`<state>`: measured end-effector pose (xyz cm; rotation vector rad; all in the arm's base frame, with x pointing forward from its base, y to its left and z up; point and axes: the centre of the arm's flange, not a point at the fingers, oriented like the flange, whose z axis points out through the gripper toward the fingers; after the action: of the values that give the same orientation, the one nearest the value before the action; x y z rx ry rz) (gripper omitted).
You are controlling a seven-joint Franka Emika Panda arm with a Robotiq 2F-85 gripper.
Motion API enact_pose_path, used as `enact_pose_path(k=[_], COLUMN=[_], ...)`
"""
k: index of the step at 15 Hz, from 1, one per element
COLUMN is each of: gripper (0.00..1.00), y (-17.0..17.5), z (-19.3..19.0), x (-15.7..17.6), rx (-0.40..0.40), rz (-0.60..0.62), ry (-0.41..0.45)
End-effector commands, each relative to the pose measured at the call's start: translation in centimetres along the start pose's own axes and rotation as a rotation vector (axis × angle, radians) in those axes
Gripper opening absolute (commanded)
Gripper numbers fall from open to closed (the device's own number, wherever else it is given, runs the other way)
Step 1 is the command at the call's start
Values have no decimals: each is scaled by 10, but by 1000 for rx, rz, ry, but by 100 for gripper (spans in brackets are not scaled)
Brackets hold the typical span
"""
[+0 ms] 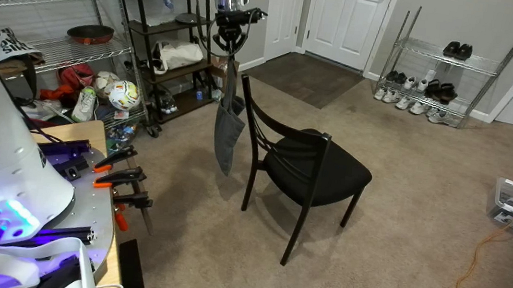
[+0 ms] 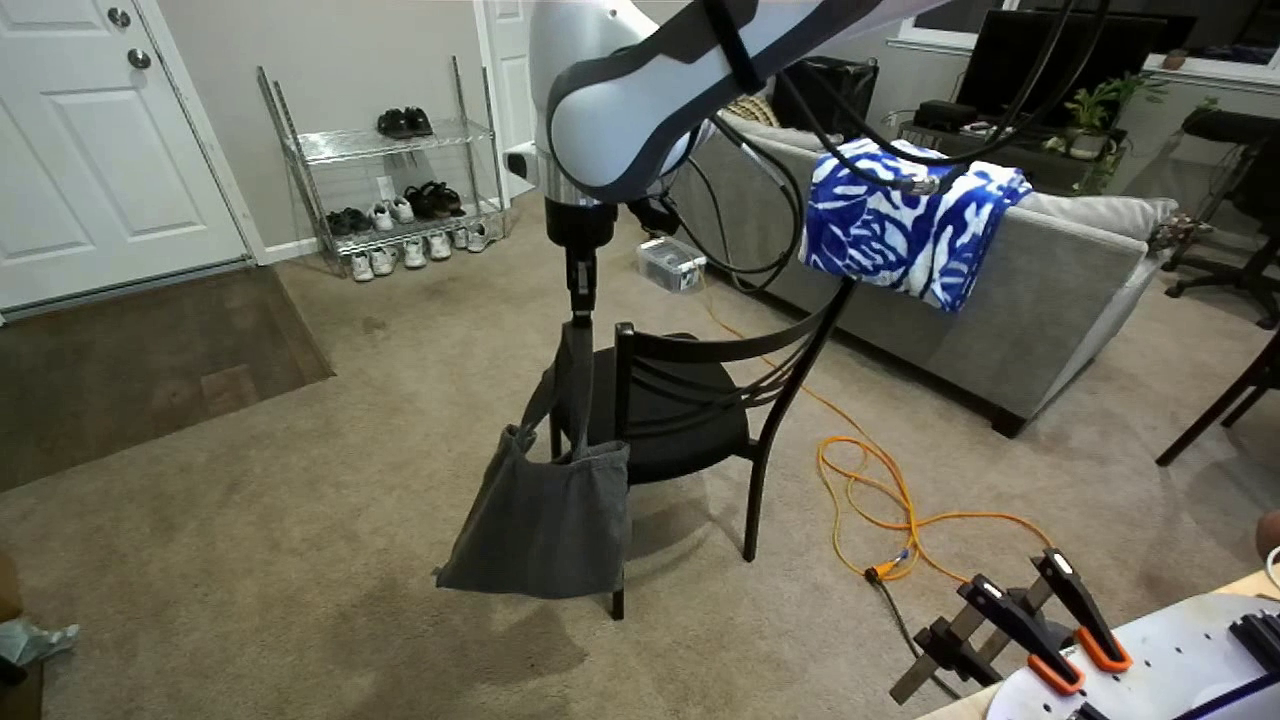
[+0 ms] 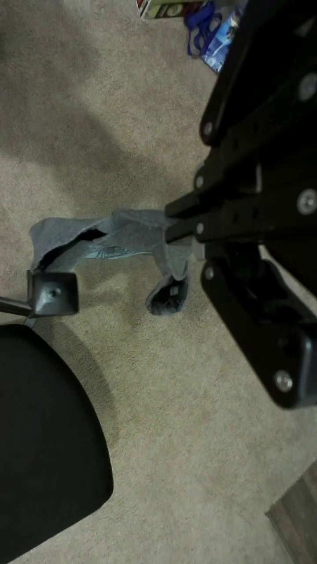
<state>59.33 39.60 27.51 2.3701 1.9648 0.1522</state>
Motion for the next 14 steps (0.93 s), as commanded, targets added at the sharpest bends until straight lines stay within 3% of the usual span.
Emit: enact_pose_path(k=[1,10,14], gripper=[2,2,2], y=[-46,-100,-111], z=[-9,-28,-31], x=[-34,-71,-110], rx=[25,16,55], rz=[-83,-124,-95], ry=[-17,-60,-77])
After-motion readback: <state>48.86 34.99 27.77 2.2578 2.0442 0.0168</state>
